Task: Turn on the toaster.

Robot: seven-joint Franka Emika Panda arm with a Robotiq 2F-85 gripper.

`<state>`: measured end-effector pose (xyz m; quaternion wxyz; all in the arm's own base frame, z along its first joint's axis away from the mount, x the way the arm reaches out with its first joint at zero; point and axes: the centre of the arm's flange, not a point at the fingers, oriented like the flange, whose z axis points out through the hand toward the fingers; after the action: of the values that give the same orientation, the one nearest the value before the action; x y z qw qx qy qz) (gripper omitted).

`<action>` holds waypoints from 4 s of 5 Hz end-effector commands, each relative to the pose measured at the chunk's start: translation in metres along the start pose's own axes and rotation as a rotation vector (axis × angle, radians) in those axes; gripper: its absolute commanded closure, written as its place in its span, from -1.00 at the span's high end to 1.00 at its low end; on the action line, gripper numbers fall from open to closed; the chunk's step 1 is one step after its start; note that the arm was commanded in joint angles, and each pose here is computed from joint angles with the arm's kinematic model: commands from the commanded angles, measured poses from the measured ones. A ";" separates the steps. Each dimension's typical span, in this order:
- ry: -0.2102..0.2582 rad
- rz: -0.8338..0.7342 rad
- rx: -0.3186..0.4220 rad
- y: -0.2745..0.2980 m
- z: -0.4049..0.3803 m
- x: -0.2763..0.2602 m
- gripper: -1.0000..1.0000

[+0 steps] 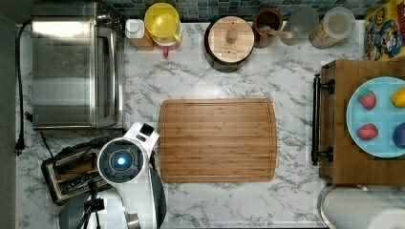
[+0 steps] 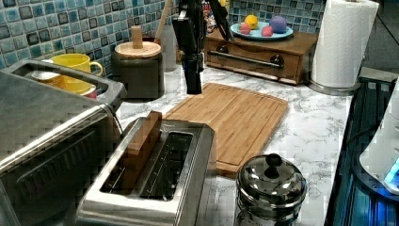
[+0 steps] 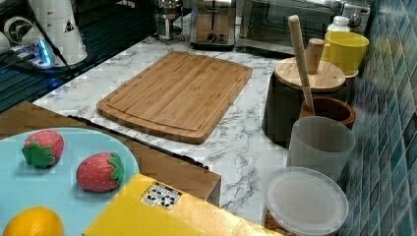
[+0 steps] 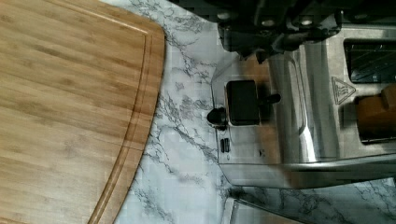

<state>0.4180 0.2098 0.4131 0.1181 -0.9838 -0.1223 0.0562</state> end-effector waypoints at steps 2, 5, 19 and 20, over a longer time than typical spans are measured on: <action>0.042 0.075 0.048 -0.020 0.025 0.011 -1.00; 0.031 0.210 0.021 0.021 0.056 0.047 -1.00; -0.290 0.217 -0.069 0.048 0.220 0.066 -1.00; -0.289 0.216 -0.069 0.048 0.220 0.066 -1.00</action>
<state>0.4804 0.2495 0.2920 0.0890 -0.9796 -0.0803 0.1610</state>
